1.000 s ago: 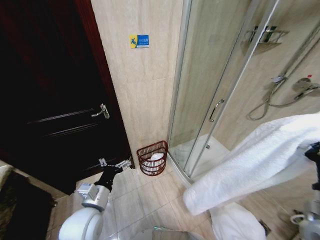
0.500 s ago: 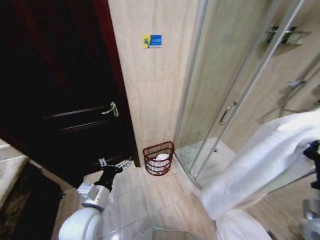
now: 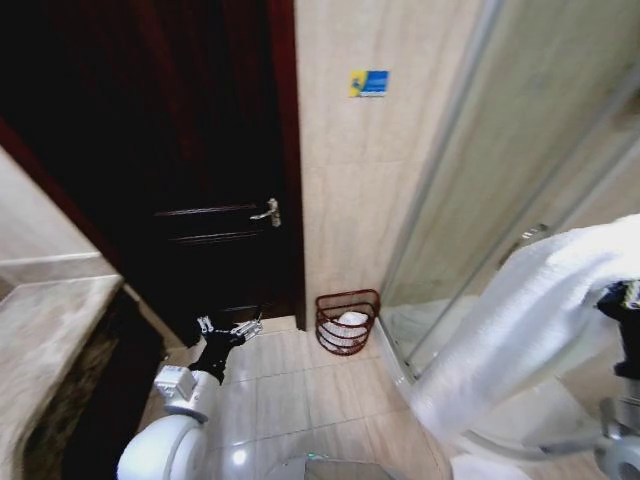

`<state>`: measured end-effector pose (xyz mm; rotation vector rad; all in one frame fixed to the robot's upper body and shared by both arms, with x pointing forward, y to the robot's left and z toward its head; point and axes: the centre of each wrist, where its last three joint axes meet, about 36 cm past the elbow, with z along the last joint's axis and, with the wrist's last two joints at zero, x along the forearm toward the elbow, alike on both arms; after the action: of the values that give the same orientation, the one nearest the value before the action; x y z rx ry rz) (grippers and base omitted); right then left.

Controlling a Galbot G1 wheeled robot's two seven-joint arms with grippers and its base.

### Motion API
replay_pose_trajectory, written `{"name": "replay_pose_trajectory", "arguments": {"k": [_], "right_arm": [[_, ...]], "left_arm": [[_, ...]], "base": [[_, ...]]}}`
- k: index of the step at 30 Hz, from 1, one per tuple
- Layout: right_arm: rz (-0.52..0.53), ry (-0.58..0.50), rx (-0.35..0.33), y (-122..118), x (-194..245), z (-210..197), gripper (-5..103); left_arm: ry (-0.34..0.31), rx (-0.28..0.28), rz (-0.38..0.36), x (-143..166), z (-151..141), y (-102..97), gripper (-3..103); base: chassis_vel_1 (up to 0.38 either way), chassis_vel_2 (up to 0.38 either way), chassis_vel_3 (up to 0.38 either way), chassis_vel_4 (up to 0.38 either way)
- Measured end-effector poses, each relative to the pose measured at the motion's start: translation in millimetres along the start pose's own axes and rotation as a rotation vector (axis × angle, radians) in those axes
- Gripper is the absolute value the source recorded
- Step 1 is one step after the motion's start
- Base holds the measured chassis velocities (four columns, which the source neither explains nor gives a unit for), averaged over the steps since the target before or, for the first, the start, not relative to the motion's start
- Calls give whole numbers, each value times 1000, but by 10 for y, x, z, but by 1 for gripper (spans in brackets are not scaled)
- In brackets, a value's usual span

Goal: Discard the used towel into the hamper.

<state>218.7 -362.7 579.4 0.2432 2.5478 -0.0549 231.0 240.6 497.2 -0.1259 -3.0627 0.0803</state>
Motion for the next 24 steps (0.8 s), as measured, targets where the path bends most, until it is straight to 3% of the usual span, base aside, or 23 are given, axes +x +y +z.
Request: {"name": "replay_pose_trajectory", "arguments": {"k": [9,24], "right_arm": [[-52,-83,-30,10,-70,-15,5],[-84,-78,-42,26,-22,13,5]], "left_arm": [[0,0,0,0,0,0,100],[0,0,0,0,0,0,100]], "base": [[85,75,66,74],[0,0,0,0]]}}
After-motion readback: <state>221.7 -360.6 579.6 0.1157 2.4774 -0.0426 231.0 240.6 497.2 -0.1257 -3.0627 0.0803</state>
